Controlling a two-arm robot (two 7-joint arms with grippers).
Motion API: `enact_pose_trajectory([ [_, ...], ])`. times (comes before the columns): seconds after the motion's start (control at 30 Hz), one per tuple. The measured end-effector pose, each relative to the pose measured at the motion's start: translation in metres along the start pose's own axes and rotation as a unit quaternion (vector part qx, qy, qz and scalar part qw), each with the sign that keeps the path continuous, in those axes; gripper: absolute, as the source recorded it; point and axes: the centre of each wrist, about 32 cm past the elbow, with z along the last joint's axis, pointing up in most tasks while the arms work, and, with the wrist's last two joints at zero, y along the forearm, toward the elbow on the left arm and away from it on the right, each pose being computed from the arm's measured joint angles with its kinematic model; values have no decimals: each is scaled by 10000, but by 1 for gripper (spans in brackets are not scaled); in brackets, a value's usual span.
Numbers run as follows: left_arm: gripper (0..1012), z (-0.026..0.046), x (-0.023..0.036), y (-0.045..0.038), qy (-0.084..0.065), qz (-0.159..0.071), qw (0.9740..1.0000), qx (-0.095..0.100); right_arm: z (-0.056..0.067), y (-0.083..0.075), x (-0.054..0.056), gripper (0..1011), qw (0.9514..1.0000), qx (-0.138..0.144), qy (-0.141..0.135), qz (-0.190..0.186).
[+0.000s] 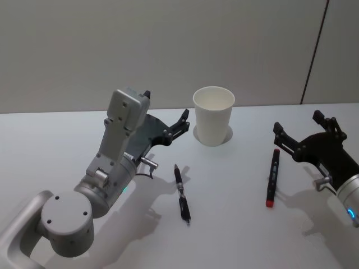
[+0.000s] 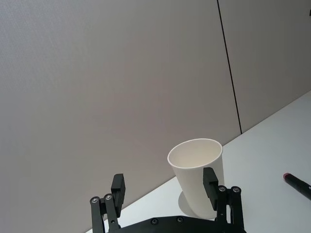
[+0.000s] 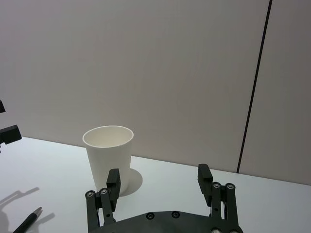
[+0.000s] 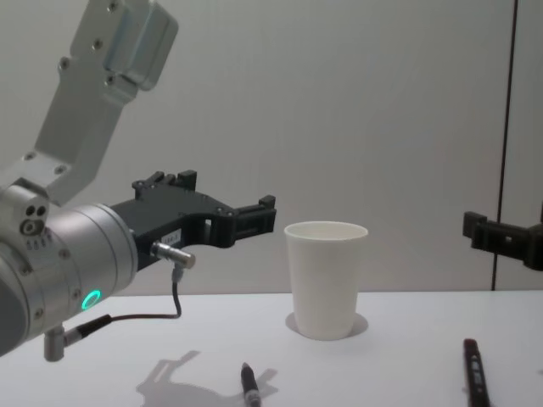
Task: Place the pen into the pen holder.
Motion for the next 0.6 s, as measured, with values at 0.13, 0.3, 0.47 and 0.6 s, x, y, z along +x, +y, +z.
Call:
enact_pose_trajectory([
  [0.13,1001,0,0,0,0,0,10000,0,0,0,0,1002,10000,0,0,0],
  [0.3,1001,0,0,0,0,0,10000,0,0,0,0,1002,10000,0,0,0],
  [0.47,1001,0,0,0,0,0,10000,0,0,0,0,1002,10000,0,0,0],
  [0.6,1001,0,0,0,0,0,10000,0,0,0,0,1002,10000,0,0,0],
])
